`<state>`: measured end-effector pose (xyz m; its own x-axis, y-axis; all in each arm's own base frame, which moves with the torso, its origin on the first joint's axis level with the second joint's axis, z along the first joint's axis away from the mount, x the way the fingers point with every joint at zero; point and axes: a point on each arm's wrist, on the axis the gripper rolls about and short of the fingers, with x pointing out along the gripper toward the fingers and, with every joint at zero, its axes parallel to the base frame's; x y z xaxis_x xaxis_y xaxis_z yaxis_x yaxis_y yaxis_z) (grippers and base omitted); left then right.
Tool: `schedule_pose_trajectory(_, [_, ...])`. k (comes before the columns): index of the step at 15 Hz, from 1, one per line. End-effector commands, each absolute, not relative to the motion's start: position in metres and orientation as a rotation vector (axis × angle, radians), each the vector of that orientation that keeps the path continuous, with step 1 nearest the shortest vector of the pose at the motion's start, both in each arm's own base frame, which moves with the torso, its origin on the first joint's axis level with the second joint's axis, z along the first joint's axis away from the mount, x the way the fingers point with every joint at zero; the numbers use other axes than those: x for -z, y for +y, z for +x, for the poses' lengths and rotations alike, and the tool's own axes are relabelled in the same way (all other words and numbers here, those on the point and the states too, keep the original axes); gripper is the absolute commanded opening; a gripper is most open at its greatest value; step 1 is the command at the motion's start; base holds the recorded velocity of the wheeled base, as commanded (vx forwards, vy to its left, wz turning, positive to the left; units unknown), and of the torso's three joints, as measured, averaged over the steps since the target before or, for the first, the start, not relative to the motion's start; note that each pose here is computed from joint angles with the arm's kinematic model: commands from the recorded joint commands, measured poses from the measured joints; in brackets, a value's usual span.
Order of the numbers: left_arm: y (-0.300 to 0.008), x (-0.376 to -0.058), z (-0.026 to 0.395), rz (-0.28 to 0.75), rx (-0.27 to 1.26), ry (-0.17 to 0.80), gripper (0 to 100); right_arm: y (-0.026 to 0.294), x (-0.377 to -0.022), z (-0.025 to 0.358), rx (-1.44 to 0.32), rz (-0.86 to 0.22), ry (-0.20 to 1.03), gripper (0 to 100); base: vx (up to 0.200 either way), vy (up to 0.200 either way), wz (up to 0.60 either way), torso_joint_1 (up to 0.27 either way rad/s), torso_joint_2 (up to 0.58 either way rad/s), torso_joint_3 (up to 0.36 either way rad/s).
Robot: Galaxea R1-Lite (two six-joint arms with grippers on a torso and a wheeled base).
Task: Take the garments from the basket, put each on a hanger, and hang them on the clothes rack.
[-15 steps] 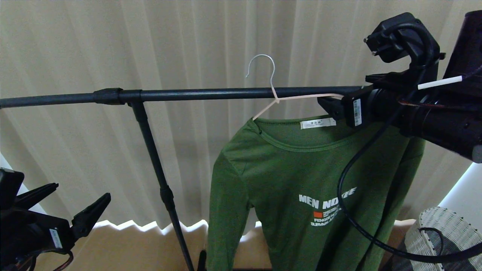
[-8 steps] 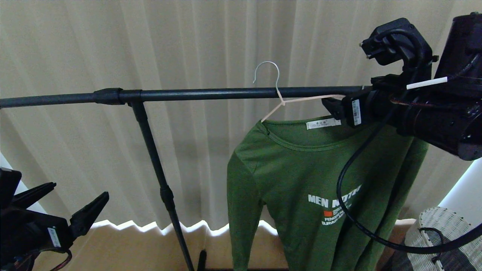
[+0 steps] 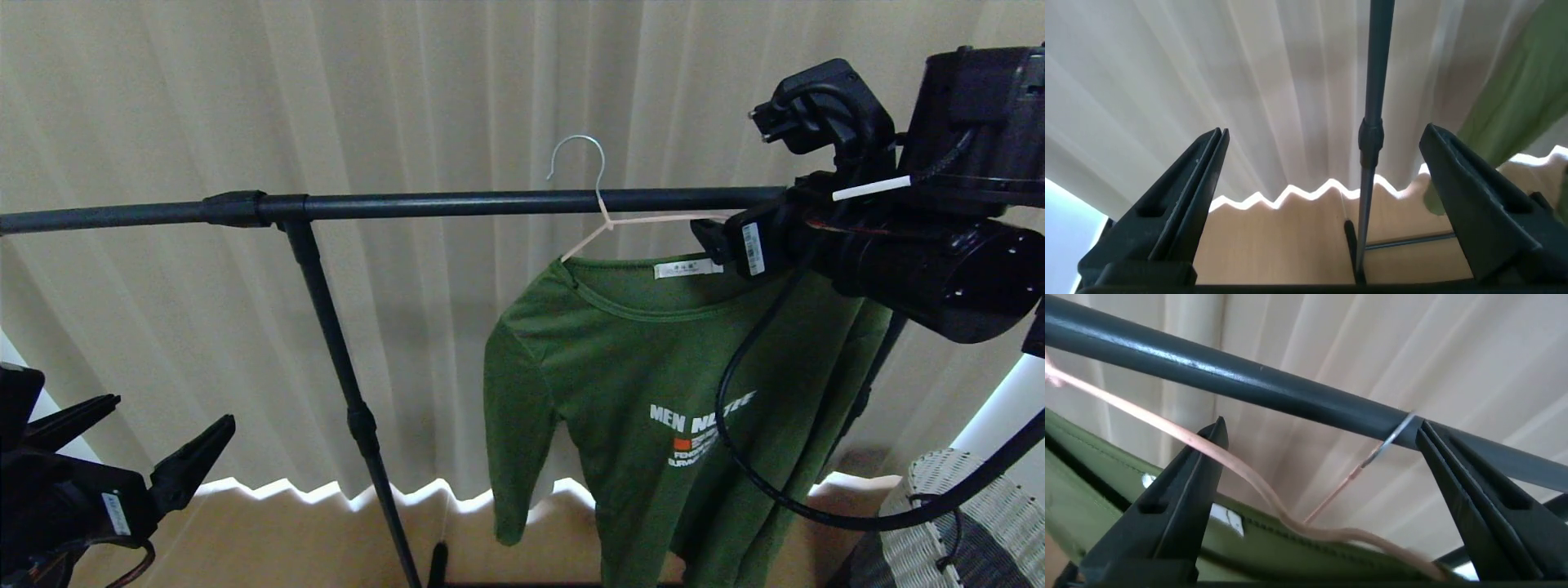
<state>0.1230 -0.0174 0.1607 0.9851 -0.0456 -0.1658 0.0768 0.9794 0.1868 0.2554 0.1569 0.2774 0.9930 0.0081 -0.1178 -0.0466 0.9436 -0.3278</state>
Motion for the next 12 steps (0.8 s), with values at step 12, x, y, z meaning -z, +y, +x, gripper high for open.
schedule_pose_trajectory(12, [-0.0174,-0.1603,0.1228,0.194,0.062,0.163,100,0.1635,-0.2701,0.2559,-0.046,-0.35,0.13,100,0.0,0.0,0.0,0.0,0.0,0.0])
